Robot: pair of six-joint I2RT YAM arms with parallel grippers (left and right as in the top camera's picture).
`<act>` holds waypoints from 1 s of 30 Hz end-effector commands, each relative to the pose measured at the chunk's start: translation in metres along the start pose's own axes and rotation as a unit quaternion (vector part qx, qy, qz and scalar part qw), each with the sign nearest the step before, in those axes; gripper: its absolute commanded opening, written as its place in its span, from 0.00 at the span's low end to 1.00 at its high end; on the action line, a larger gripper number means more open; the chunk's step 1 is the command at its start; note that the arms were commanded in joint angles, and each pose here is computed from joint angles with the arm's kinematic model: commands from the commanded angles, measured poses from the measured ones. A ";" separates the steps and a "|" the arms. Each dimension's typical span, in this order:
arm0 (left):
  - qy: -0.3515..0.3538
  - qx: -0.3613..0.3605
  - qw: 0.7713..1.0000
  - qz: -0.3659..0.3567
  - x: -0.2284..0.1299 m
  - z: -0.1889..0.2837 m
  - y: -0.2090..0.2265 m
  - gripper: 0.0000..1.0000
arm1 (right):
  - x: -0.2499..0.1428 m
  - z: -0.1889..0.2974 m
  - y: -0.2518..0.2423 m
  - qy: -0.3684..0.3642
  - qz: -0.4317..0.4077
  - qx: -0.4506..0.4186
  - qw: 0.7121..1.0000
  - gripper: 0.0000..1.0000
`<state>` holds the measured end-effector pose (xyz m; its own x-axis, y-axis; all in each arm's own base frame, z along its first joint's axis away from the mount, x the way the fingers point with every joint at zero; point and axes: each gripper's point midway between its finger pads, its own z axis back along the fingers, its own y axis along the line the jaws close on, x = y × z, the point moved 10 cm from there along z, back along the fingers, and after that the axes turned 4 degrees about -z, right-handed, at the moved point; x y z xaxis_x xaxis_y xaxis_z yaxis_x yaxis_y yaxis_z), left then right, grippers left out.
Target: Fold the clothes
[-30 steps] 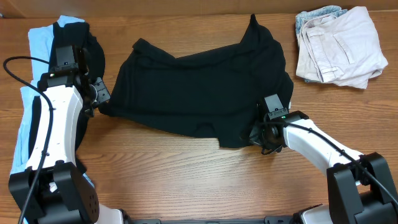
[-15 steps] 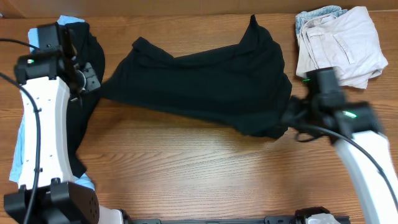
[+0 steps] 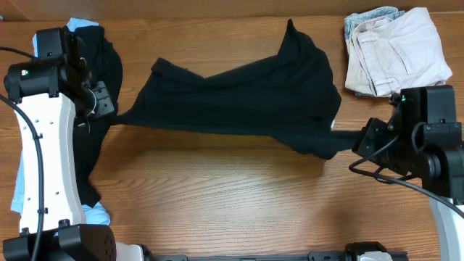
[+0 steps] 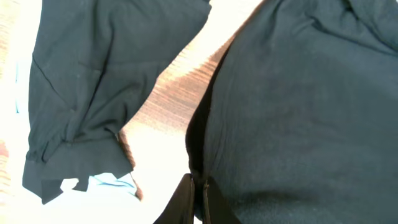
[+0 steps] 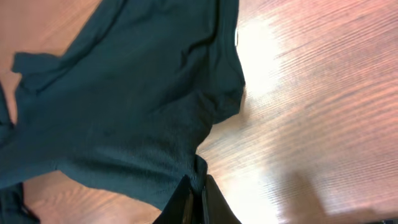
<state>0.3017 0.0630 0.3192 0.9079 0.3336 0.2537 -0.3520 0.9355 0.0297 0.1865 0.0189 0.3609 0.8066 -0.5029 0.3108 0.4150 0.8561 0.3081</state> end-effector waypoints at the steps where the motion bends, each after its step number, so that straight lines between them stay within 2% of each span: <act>1: -0.015 0.006 1.000 -0.019 -0.001 0.010 0.000 0.04 | 0.002 0.001 -0.002 -0.001 0.010 -0.012 1.000 0.04; 6: -0.012 0.006 1.000 -0.019 0.001 -0.002 -0.001 0.04 | 0.007 -0.020 -0.001 0.022 0.014 -0.027 0.999 0.04; 13: -0.001 0.005 1.000 -0.021 0.001 -0.052 -0.008 0.04 | 0.025 -0.081 0.004 0.060 0.019 -0.050 0.997 0.04; 21: -0.047 -0.003 0.999 -0.015 0.010 -0.108 -0.014 0.04 | 0.058 -0.148 0.018 0.064 0.032 -0.052 0.996 0.04; 30: -0.079 -0.017 0.996 -0.028 0.021 -0.146 -0.032 0.04 | 0.073 -0.218 0.020 0.094 0.033 -0.069 0.993 0.04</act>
<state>0.3605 0.0619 0.1960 0.8590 0.2909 0.4213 -0.3210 0.9471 0.0006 0.3399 0.0286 0.2033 0.8914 -0.4282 0.1487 0.4007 0.8977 0.1834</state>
